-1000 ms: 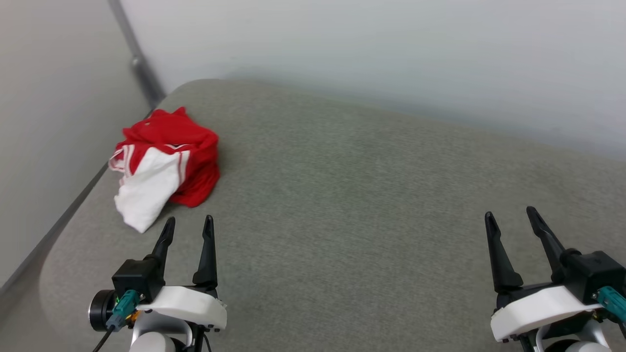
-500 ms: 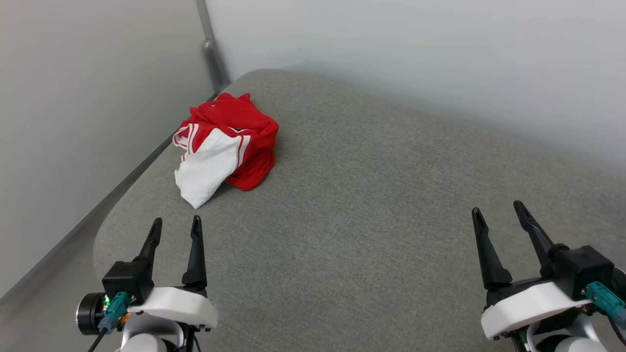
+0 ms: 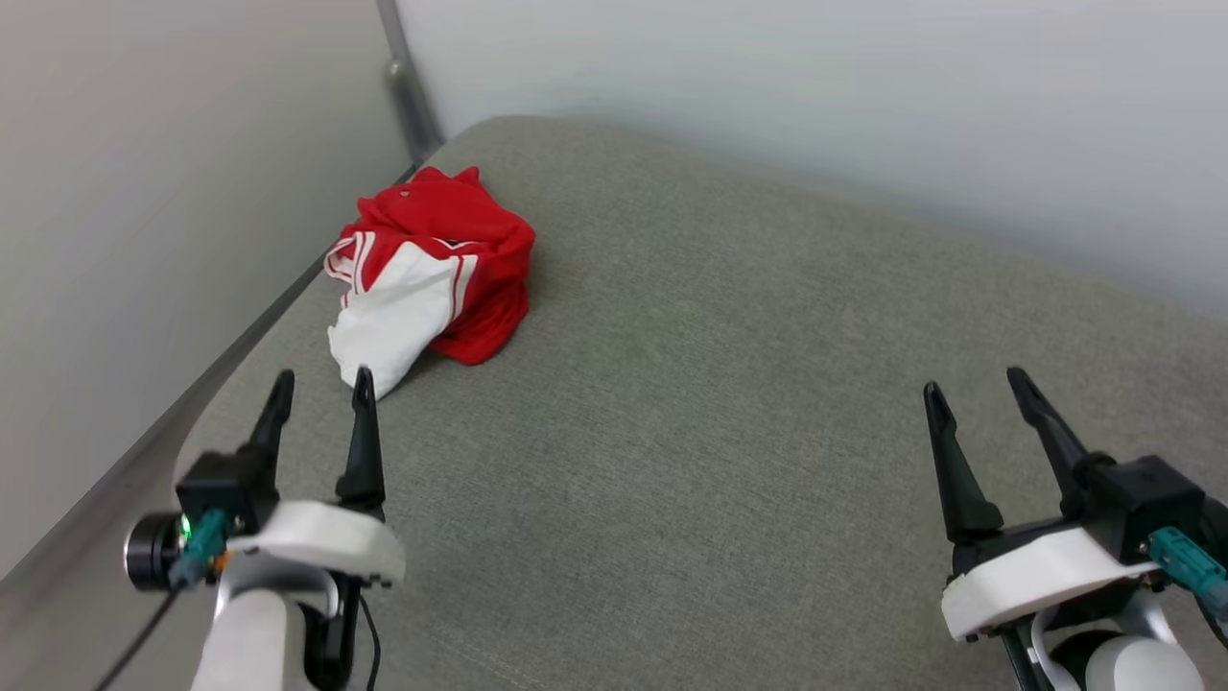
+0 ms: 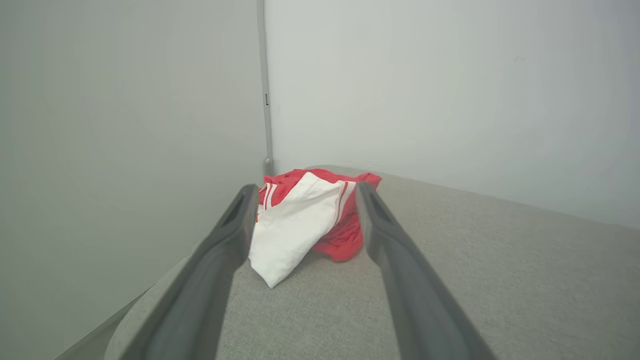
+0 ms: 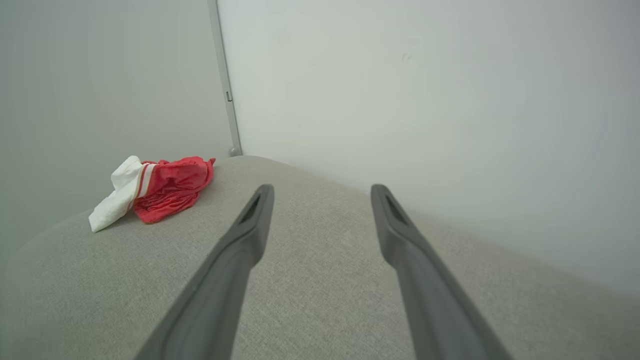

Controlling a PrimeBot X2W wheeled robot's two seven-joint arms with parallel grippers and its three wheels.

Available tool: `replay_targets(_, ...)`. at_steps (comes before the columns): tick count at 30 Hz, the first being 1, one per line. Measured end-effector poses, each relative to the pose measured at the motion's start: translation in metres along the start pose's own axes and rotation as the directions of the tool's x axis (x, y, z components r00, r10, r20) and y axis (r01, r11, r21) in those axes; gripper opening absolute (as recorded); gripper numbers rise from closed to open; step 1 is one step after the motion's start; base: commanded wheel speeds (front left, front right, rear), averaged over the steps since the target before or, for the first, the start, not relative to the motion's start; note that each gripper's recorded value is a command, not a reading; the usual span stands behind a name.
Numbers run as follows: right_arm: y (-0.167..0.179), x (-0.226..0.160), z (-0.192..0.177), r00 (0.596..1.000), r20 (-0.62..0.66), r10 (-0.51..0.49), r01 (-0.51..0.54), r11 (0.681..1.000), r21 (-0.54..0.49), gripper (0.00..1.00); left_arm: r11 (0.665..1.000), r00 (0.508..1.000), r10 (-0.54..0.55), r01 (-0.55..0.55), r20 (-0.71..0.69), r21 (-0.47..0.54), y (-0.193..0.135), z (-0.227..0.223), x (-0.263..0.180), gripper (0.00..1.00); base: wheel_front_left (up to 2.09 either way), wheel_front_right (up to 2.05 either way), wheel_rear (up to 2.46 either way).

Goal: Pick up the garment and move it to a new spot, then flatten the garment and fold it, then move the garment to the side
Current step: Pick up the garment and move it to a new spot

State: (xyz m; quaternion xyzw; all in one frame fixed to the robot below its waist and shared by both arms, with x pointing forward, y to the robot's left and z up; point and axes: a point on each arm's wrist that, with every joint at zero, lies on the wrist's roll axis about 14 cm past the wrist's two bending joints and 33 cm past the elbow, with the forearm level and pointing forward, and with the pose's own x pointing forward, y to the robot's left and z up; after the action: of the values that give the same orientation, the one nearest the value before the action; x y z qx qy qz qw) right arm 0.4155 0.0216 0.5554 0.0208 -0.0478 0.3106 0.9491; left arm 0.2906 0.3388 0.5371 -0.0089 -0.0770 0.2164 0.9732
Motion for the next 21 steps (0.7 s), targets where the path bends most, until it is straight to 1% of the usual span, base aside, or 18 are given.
replay_targets(3, -0.005, 0.005, 0.001, 1.0, 0.005, -0.008, 0.008, 1.0, -0.009, 1.0, 1.0, 1.0, -0.027, 0.027, 0.006, -0.002, -0.007, 0.006, 0.027, 1.0, 0.0, 0.0, 0.0)
replay_targets(8, -0.018, 0.014, -0.004, 1.0, 0.004, -0.028, 0.028, 1.0, -0.01, 1.0, 0.997, 0.997, -0.077, 0.078, -0.013, 0.027, -0.019, 0.026, 0.088, 1.0, 0.0, 0.0, 0.0)
replay_targets(10, -0.025, 0.016, -0.008, 0.999, -0.002, -0.042, 0.042, 0.999, -0.005, 1.0, 0.995, 0.994, -0.089, 0.092, -0.058, 0.039, -0.022, 0.026, 0.112, 1.0, 0.0, 0.0, 0.0)
replay_targets(14, -0.045, 0.02, -0.018, 0.996, -0.008, -0.085, 0.085, 0.996, -0.001, 1.0, 0.991, 0.971, -0.101, 0.118, -0.216, 0.067, -0.025, 0.01, 0.152, 1.0, 0.0, 0.0, 0.0)
replay_targets(16, -0.059, 0.02, -0.025, 0.993, -0.015, -0.117, 0.117, 0.993, 0.002, 1.0, 0.988, 0.948, -0.098, 0.128, -0.303, 0.082, -0.026, 0.001, 0.171, 1.0, 0.0, 0.0, 0.0)
replay_targets(18, -0.072, 0.018, -0.036, 0.988, -0.035, -0.147, 0.147, 0.989, 0.004, 1.0, 0.987, 0.912, -0.095, 0.138, -0.399, 0.082, -0.027, -0.017, 0.183, 1.0, 0.0, 0.0, 0.0)
replay_targets(21, -0.09, 0.016, -0.051, 0.98, -0.058, -0.188, 0.189, 0.982, 0.007, 1.0, 0.987, 0.825, -0.066, 0.135, -0.561, 0.083, -0.022, -0.054, 0.192, 1.0, 0.0, 0.0, 0.0)
